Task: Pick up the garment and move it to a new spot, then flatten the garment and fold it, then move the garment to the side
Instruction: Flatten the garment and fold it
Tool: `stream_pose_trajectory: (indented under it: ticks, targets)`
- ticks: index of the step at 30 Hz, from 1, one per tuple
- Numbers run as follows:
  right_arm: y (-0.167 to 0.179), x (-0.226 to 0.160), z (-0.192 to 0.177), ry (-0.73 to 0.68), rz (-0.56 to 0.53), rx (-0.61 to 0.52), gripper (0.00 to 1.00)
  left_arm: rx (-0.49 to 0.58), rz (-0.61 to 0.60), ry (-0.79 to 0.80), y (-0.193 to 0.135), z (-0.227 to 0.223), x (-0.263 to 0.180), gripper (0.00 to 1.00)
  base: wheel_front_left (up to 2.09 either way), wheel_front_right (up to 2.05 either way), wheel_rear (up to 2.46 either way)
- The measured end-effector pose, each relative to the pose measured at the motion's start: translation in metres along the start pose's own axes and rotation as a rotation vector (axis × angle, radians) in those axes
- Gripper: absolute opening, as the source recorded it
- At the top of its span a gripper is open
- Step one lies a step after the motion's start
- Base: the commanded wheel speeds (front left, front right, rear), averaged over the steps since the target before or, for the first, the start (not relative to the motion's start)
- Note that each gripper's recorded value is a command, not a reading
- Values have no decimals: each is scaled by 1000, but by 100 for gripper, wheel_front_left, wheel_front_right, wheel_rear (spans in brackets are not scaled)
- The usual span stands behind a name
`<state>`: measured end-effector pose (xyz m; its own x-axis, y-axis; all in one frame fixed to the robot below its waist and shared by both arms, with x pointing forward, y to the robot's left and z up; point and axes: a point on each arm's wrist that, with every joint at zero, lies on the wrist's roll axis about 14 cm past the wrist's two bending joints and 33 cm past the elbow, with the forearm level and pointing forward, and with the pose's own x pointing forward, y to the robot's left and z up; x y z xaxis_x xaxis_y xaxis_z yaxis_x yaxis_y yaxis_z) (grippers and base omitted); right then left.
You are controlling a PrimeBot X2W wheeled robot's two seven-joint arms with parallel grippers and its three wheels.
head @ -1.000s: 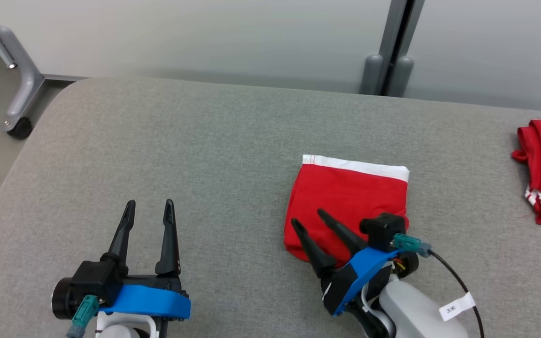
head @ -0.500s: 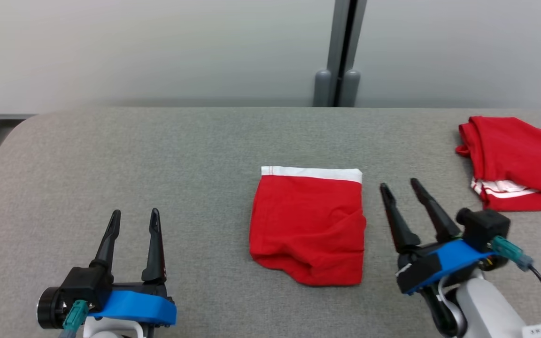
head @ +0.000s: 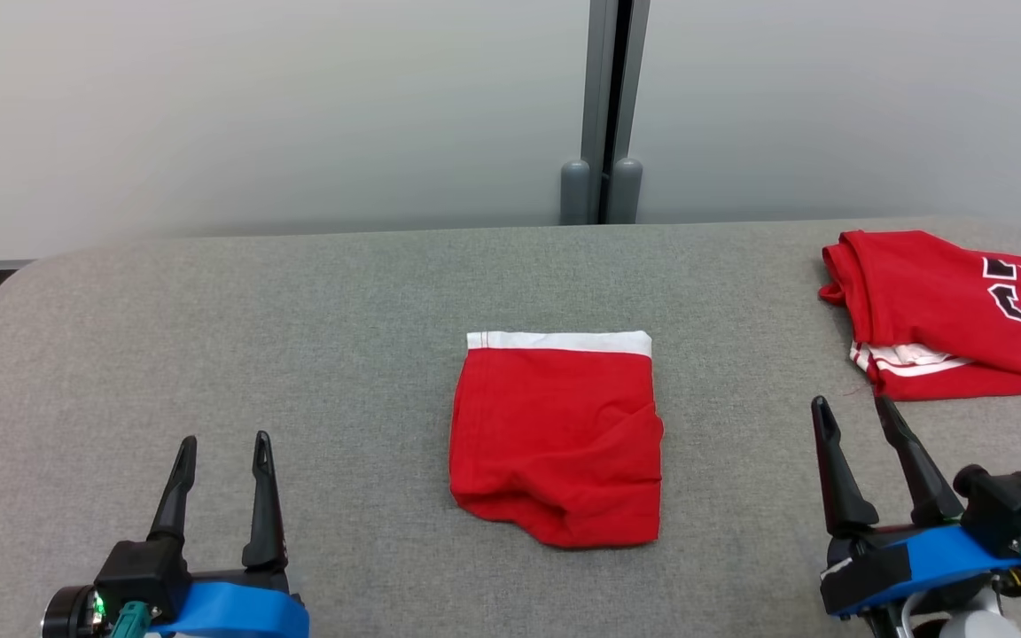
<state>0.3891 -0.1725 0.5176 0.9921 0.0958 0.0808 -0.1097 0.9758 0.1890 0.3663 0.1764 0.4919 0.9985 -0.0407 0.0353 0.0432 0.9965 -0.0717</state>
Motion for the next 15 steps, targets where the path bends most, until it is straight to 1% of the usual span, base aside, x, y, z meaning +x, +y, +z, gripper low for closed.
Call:
stream_pose_trajectory:
  ticks: [8,15]
  targets:
    - [2,-16,8,5,-14,-21,100,11,30,3,7,0,-11,100,0,0,0]
    - [5,-20,4,36,-12,-27,100,16,30,11,7,-1,-13,100,0,0,0]
